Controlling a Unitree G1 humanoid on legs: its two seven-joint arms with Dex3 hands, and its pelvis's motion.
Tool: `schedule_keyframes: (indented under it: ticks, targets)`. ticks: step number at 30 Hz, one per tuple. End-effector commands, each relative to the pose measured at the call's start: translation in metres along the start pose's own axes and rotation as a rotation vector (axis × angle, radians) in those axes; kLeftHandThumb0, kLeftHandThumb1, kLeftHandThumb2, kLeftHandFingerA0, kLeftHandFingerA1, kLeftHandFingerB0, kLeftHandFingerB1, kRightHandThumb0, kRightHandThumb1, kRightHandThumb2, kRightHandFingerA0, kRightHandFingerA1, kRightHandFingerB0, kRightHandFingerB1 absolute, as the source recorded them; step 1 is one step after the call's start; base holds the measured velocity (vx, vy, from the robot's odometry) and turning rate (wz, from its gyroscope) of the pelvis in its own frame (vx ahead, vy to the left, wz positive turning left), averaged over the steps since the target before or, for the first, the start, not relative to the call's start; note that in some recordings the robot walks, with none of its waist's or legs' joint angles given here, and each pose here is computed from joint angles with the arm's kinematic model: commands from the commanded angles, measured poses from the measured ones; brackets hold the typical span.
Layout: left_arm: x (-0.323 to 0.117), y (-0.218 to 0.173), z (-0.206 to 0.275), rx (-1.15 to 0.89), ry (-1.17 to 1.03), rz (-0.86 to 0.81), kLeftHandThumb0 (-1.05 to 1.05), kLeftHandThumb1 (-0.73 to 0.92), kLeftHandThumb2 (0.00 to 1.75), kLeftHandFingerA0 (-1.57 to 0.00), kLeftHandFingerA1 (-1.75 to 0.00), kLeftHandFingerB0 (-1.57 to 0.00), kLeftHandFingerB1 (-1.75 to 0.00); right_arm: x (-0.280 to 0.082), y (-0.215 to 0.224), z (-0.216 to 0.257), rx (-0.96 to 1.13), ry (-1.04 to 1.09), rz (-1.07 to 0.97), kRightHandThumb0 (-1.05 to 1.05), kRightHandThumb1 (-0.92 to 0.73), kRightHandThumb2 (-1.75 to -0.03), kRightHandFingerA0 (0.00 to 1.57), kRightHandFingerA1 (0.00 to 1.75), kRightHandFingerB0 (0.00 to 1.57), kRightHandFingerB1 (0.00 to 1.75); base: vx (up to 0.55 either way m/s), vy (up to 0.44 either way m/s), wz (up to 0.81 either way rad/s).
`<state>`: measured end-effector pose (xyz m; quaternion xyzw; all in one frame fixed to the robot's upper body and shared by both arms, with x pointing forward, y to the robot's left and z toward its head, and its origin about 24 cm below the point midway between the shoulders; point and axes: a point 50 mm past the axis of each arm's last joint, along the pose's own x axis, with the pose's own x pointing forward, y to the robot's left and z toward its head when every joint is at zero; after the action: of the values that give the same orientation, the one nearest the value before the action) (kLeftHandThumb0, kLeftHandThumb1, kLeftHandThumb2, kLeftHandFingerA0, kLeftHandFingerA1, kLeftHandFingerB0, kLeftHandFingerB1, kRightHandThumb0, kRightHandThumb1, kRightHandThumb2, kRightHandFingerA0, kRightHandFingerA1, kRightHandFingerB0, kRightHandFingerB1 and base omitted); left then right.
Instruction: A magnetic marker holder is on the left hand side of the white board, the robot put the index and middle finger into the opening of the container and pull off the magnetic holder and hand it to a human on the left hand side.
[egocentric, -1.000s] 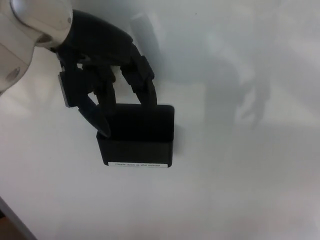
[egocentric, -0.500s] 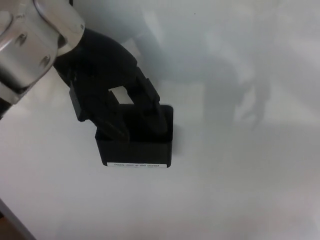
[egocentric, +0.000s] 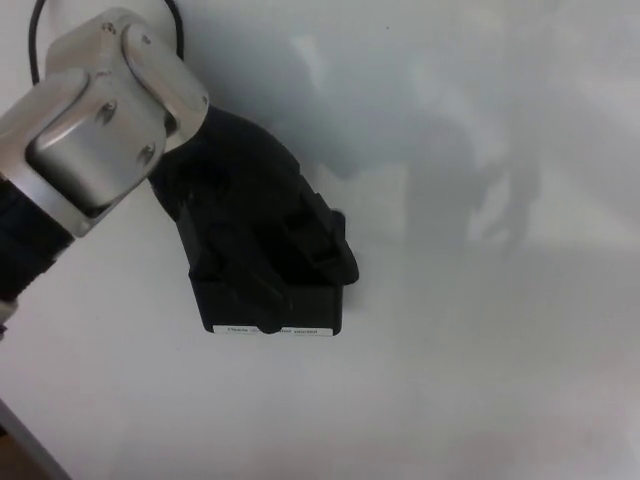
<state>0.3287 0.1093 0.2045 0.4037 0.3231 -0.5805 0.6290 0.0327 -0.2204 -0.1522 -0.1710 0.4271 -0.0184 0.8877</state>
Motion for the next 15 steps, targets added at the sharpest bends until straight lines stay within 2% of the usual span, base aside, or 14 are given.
schedule_keyframes:
  ticks: [1, 2, 3, 4, 5, 10, 11, 12, 13, 14, 15]
  targets:
    - [0.004, 0.003, -0.011, -0.008, 0.041, 0.032, -0.71, 0.37, 0.80, -0.25, -0.49, -0.04, -0.07, 0.012, -0.002, 0.031, 0.031, -0.167, -0.019, -0.44, -0.56, -1.04, 0.51, 0.64, 0.03, 0.43, 0.00, 0.000, 0.00]
    - [0.004, 0.003, -0.011, -0.006, 0.049, 0.041, -0.71, 0.37, 0.80, -0.25, -0.49, -0.04, -0.07, 0.012, -0.002, 0.031, 0.031, -0.168, -0.021, -0.44, -0.56, -1.04, 0.51, 0.64, 0.03, 0.43, 0.00, 0.000, 0.00]
    - [0.003, 0.003, -0.013, -0.005, 0.060, 0.045, -0.79, 0.43, 0.55, -0.31, -0.41, -0.01, -0.26, 0.013, -0.003, 0.032, 0.031, -0.168, -0.022, -0.44, -0.55, -1.04, 0.52, 0.64, 0.03, 0.43, 0.00, 0.000, 0.00]
    - [0.003, 0.003, -0.013, -0.005, 0.067, 0.047, -0.79, 0.43, 0.55, -0.31, -0.41, -0.01, -0.26, 0.013, -0.003, 0.032, 0.031, -0.168, -0.023, -0.44, -0.55, -1.04, 0.52, 0.64, 0.03, 0.43, 0.00, 0.000, 0.00]
    - [0.002, 0.002, -0.014, 0.008, 0.080, 0.055, -0.70, 0.38, 0.79, -0.23, -0.49, -0.03, -0.11, 0.013, -0.003, 0.031, 0.030, -0.168, -0.024, -0.63, -0.80, -0.64, 0.62, 0.41, 0.20, 0.28, 0.00, 0.000, 0.00]
    - [-0.007, 0.001, -0.006, 0.045, 0.133, 0.138, -0.66, 0.35, 0.78, -0.24, -0.49, -0.02, -0.09, 0.013, -0.003, 0.032, 0.024, -0.170, -0.030, -0.64, -0.76, -0.65, 0.62, 0.42, 0.19, 0.28, 0.00, 0.000, 0.00]
    - [-0.015, -0.001, 0.002, 0.132, 0.155, 0.184, -0.74, 0.40, 0.81, -0.24, -0.48, -0.02, -0.04, 0.013, -0.003, 0.033, 0.021, -0.175, -0.032, -0.63, -0.81, -0.64, 0.64, 0.42, 0.20, 0.28, 0.00, 0.000, 0.00]
    - [-0.017, -0.001, 0.004, 0.157, 0.162, 0.197, -0.74, 0.40, 0.81, -0.24, -0.48, -0.02, -0.04, 0.014, -0.003, 0.033, 0.021, -0.177, -0.032, -0.63, -0.81, -0.64, 0.64, 0.42, 0.20, 0.28, 0.00, 0.000, 0.00]
    - [-0.025, -0.002, 0.011, 0.194, 0.153, 0.222, -0.85, 0.38, 0.70, -0.29, -0.46, -0.06, -0.11, 0.014, -0.004, 0.033, 0.022, -0.176, -0.032, -0.64, -0.80, -0.64, 0.63, 0.42, 0.20, 0.28, 0.00, 0.000, 0.00]
    - [-0.028, -0.003, 0.012, 0.201, 0.149, 0.227, -0.85, 0.38, 0.70, -0.29, -0.46, -0.06, -0.11, 0.014, -0.004, 0.033, 0.023, -0.176, -0.032, -0.64, -0.80, -0.64, 0.63, 0.42, 0.20, 0.28, 0.00, 0.000, 0.00]
    - [-0.034, -0.003, 0.016, 0.208, 0.147, 0.244, -0.77, 0.42, 0.82, -0.23, -0.48, -0.04, -0.08, 0.014, -0.004, 0.033, 0.023, -0.173, -0.033, -0.65, -0.80, -0.64, 0.63, 0.42, 0.20, 0.28, 0.00, 0.000, 0.00]
